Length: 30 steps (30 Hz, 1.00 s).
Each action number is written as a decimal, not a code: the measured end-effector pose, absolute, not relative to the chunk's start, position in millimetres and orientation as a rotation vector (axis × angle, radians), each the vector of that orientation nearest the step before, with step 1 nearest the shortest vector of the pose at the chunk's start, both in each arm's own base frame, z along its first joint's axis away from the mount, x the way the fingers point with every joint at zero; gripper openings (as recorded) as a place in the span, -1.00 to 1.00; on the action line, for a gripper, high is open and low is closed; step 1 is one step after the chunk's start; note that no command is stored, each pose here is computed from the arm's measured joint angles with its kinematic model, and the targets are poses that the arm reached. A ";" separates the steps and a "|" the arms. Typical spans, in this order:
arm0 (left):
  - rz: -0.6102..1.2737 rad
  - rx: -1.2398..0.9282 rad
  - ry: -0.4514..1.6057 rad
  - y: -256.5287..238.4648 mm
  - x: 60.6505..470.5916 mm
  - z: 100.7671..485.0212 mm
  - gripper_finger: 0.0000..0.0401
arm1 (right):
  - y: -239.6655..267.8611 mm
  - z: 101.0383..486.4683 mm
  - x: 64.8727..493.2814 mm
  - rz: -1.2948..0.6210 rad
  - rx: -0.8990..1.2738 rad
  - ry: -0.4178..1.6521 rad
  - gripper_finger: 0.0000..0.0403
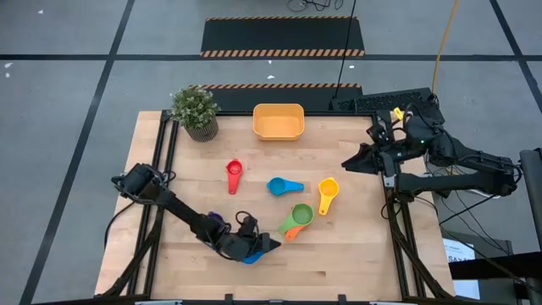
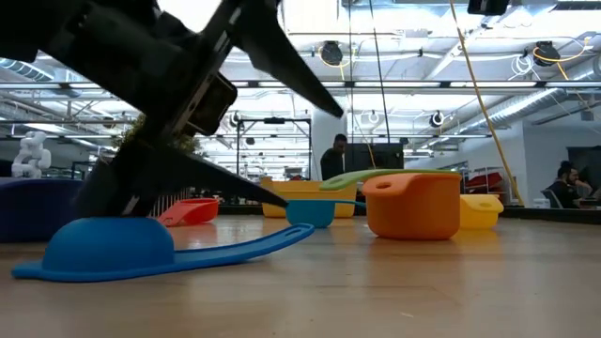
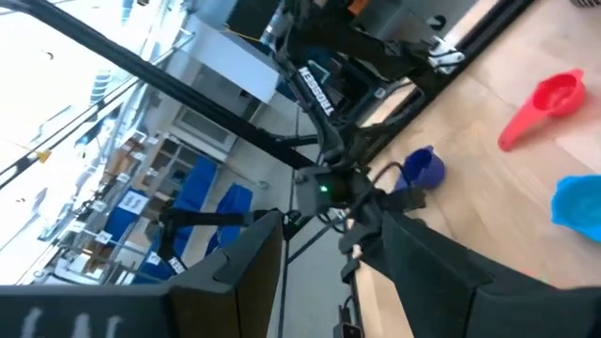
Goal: Nest measuring cups in basket
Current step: Stack the green measuring cup on top of the orange measuring cup
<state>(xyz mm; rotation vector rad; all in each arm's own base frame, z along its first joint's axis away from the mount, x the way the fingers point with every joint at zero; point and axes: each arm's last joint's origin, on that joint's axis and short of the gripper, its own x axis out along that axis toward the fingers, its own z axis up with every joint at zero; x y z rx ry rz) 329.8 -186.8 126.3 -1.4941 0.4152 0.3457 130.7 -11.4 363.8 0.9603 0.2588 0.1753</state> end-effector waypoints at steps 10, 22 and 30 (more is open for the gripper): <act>0.317 -0.988 0.524 -198.3 370.7 188.0 0.63 | -12.3 361.4 131.8 0.140 0.957 0.267 -0.10; 0.457 -0.592 0.671 -154.9 396.9 224.4 0.97 | -12.7 360.6 133.8 0.139 0.943 0.272 -0.10; 0.373 -0.438 0.647 -146.9 405.6 229.3 0.99 | -12.6 361.0 133.6 0.143 0.940 0.270 -0.10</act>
